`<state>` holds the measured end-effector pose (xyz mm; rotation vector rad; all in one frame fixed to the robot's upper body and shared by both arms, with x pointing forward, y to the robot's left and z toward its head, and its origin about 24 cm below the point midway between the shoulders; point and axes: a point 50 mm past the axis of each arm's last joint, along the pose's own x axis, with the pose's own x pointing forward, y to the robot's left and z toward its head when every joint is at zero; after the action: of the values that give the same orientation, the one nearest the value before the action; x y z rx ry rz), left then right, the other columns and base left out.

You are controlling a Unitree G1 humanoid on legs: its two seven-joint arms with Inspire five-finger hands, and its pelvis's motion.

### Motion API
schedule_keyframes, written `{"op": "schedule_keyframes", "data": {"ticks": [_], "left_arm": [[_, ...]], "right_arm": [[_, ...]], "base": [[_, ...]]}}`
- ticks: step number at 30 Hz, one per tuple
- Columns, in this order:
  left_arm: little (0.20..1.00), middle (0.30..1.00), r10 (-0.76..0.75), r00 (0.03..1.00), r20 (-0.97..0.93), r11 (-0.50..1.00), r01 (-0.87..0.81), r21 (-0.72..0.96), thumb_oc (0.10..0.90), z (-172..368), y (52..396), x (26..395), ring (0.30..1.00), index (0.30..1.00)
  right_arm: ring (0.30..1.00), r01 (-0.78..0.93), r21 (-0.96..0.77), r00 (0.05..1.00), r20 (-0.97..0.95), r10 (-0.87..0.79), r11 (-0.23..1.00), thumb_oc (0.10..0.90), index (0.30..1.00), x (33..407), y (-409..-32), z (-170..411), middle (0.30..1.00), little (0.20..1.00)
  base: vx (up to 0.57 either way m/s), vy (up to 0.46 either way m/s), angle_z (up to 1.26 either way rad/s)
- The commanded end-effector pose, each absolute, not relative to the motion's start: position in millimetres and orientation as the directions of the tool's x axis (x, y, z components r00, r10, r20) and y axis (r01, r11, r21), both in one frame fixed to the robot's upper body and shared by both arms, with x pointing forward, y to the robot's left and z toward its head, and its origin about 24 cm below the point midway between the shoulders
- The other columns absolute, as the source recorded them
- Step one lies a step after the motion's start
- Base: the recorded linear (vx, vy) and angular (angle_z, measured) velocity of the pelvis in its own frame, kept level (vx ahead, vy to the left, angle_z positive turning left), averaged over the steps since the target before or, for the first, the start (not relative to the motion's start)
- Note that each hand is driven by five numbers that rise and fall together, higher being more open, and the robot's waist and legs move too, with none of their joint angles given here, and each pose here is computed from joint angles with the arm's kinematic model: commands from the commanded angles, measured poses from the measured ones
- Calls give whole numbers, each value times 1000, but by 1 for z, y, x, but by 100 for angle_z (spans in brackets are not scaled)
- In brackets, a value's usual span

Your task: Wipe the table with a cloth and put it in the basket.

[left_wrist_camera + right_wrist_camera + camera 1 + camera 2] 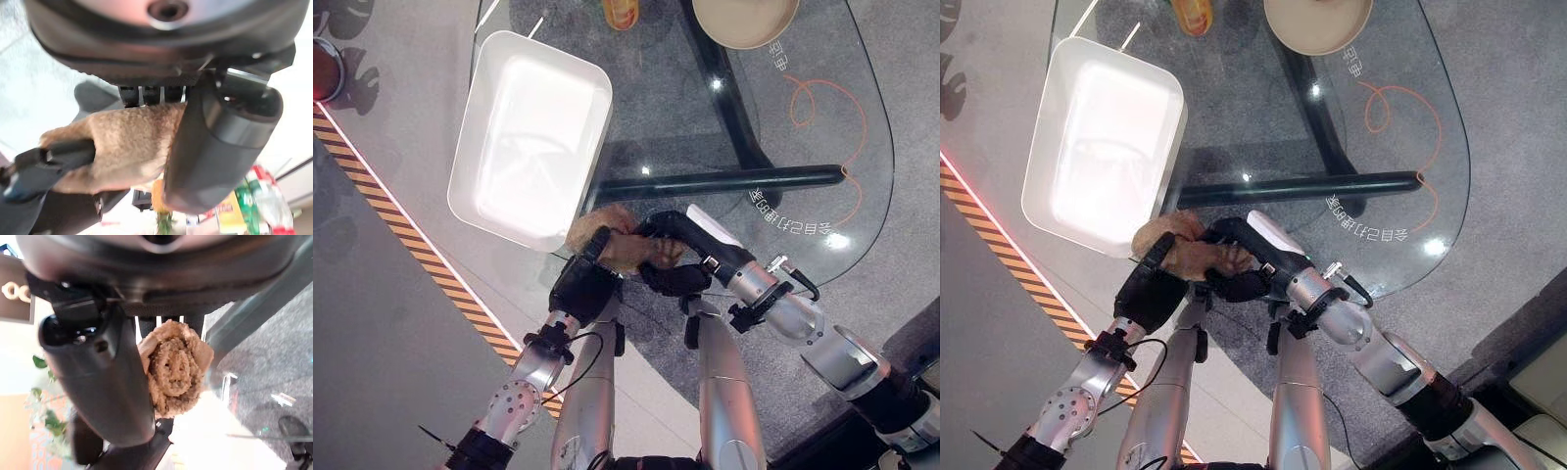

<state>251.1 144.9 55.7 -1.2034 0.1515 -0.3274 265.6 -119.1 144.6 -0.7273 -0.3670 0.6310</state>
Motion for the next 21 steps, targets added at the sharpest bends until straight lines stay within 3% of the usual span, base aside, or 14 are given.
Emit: {"op": "schedule_keyframes", "data": {"ticks": [1, 21], "left_arm": [[200, 300, -407, 867, 288, 203, 393, -897, 100, 100, 123, 245, 300, 300], [200, 300, -386, 875, 293, 163, 378, -911, 100, 98, 122, 244, 300, 300]], "right_arm": [[300, -456, -724, 544, 234, 806, 518, 100, 300, 235, -89, 177, 300, 200], [300, -301, -684, 657, 356, 664, 665, 100, 300, 245, -101, 180, 300, 200]], "base": [[0, 0, 0], [0, 0, 0]]}}
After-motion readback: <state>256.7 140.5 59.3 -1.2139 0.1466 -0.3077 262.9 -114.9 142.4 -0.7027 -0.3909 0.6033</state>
